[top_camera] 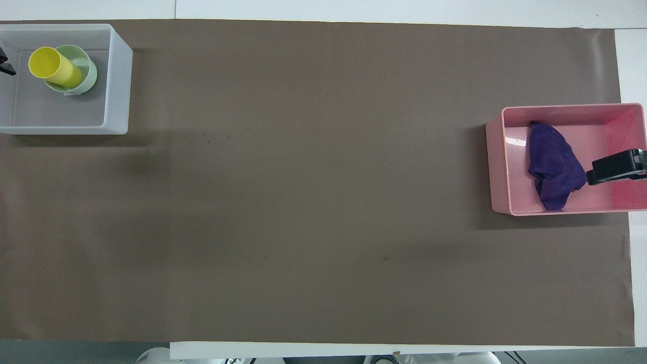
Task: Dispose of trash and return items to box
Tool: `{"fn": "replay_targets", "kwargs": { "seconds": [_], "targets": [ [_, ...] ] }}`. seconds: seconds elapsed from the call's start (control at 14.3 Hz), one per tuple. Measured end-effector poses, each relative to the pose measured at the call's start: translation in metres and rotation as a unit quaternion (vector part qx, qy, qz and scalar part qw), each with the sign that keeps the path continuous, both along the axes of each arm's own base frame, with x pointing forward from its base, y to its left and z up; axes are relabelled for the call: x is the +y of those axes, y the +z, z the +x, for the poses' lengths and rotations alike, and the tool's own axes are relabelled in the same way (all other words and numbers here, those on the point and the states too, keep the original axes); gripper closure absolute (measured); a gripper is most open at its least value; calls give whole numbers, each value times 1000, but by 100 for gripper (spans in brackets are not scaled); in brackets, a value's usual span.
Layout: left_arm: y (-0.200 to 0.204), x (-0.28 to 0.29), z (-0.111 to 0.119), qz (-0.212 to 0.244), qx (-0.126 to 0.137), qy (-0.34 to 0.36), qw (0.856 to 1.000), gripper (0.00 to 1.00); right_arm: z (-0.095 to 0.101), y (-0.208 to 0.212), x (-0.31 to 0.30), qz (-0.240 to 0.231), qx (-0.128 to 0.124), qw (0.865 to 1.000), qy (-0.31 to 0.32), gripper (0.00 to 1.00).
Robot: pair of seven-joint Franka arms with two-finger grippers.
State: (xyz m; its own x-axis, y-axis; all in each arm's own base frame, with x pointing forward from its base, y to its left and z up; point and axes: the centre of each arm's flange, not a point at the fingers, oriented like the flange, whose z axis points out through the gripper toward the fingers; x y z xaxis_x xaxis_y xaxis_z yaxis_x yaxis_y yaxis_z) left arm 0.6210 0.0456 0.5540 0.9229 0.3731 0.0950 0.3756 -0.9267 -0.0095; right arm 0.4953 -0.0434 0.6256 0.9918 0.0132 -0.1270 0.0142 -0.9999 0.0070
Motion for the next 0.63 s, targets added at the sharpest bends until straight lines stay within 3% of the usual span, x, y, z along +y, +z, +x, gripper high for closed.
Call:
{"fn": "replay_targets", "kwargs": {
  "seconds": [0.35, 0.49, 0.63],
  "targets": [
    [10, -56, -107, 7, 44, -129, 991, 0, 0, 0, 0, 0, 0, 1000, 0, 0],
    [20, -75, -122, 11, 39, -179, 983, 0, 0, 0, 0, 0, -1, 1000, 0, 0],
    [29, -86, -118, 13, 31, -219, 975, 0, 0, 0, -1, 0, -1, 1000, -1, 0]
  ]
}}
